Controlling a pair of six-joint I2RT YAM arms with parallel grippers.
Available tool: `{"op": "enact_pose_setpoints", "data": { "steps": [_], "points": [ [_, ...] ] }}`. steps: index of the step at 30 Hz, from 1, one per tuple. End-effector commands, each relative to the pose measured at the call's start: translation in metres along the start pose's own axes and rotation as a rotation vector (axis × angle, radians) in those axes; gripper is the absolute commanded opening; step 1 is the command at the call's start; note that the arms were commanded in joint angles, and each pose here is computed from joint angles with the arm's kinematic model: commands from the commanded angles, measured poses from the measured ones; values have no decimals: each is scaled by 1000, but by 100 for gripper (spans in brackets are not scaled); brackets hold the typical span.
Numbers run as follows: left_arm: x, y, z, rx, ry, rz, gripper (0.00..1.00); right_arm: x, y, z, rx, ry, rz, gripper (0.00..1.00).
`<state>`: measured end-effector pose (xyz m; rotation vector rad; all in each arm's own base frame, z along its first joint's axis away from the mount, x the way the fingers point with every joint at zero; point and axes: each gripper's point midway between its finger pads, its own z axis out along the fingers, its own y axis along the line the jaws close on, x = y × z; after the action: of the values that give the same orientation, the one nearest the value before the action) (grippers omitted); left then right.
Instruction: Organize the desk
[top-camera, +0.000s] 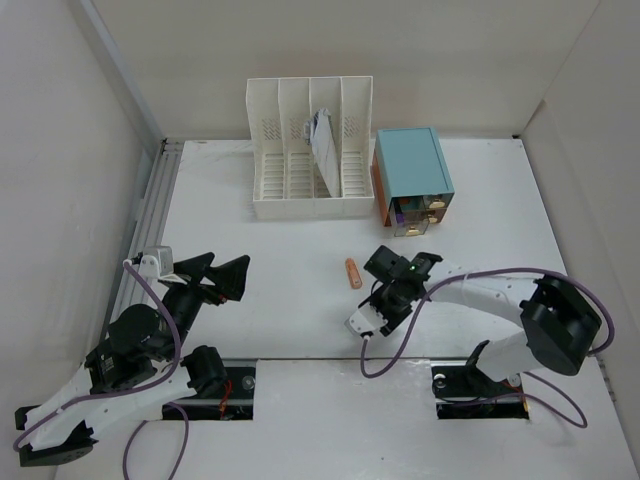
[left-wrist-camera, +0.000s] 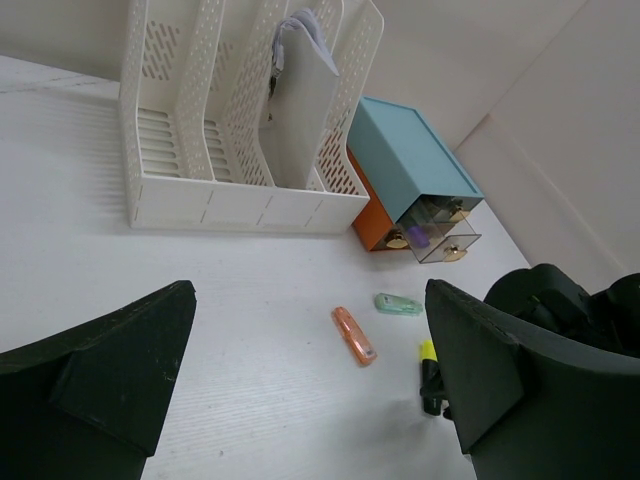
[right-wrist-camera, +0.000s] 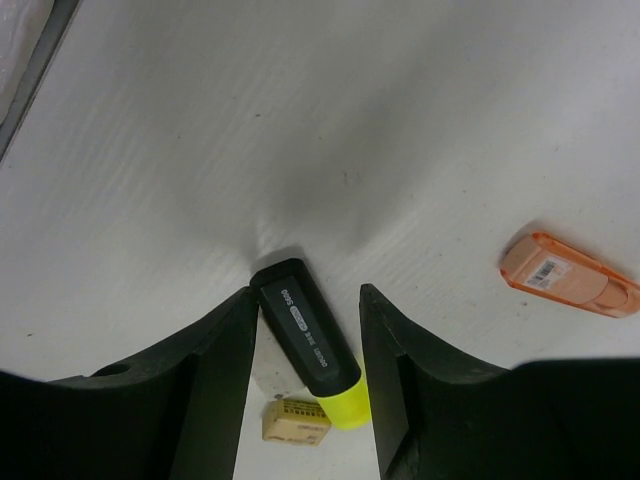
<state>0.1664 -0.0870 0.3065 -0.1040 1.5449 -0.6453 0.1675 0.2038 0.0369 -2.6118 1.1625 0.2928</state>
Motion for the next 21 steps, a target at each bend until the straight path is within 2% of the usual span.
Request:
{"op": "enact_pose_setpoints", "data": {
  "steps": [1, 13, 21],
  "points": [
    [-8, -1, 0, 6, -34, -16, 98, -2, 0, 4, 4, 18, -20, 51],
    [-8, -1, 0, 6, -34, -16, 98, 14, 1, 9, 6, 115, -35, 51],
    [-8, -1, 0, 6, -34, -16, 98, 21, 1, 17, -51, 165, -33, 49]
  ]
}}
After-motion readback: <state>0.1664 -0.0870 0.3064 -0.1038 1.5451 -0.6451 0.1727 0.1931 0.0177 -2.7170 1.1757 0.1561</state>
